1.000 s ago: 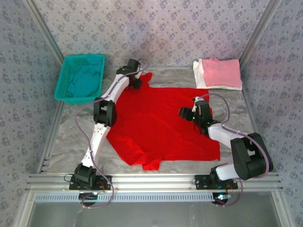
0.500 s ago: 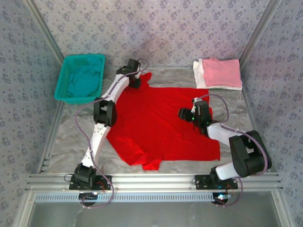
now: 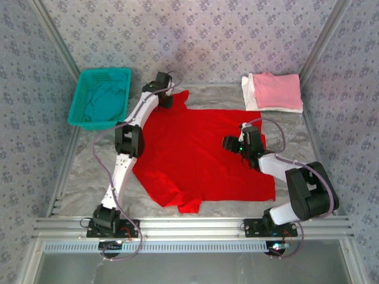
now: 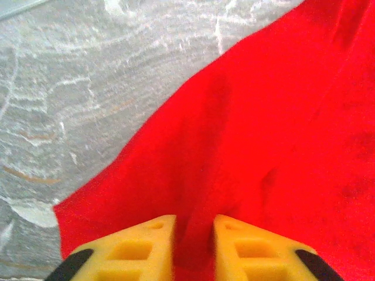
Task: Fold and stack the t-shirts
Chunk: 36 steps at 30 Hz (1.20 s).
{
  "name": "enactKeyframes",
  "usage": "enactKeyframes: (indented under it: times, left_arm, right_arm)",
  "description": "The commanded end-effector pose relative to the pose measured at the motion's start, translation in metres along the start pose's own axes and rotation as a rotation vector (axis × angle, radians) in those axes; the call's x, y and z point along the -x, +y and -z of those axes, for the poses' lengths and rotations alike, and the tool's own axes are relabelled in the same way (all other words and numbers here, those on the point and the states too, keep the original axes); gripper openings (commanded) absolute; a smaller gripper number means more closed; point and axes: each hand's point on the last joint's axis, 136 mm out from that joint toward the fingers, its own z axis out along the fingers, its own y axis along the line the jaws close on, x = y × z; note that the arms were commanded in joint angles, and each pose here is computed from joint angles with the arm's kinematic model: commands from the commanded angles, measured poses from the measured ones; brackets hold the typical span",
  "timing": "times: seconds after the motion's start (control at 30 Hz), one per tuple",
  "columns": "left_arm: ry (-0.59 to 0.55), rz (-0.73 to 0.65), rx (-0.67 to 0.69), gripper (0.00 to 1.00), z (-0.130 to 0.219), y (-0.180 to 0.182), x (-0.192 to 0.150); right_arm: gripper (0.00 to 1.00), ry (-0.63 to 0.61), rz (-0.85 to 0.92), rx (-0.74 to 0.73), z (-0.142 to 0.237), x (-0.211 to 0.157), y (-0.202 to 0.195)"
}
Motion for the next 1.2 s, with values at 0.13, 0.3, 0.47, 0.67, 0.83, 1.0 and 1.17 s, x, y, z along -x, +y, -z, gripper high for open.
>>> enactKeyframes:
  times: [0.13,0.3,0.47,0.67,0.83,1.0,1.17]
  left_arm:
    - [-0.088,0.02,0.016,0.05,0.018,0.009,0.028]
    - [-0.143,0.06,0.041,0.02,0.021,0.022,0.041]
    - [-0.251,0.146,0.057,0.03,0.025,0.048,0.066]
    - [-0.455,0.246,0.066,0.3,0.029,0.092,0.106]
    - [-0.572,0.328,0.043,0.87,0.066,0.128,0.132]
    - [-0.547,0.346,0.089,1.0,0.129,0.146,0.135]
    - [-0.558,0.322,-0.015,1.0,0.188,0.119,0.137]
  right_arm:
    - [0.65,-0.002,-0.006,0.022,-0.002,0.003,0.008]
    - [0.65,0.003,-0.007,0.024,-0.003,0.003,0.008]
    - [0.65,0.007,-0.007,0.023,-0.004,0.002,0.009]
    - [0.65,0.008,0.0,0.028,-0.005,0.003,0.01]
    - [0.65,0.014,0.015,0.033,-0.005,0.004,0.012]
    - [0.66,0.003,0.033,0.002,-0.001,0.011,0.008]
    - [0.66,-0.009,-0.016,-0.057,0.003,0.029,-0.01]
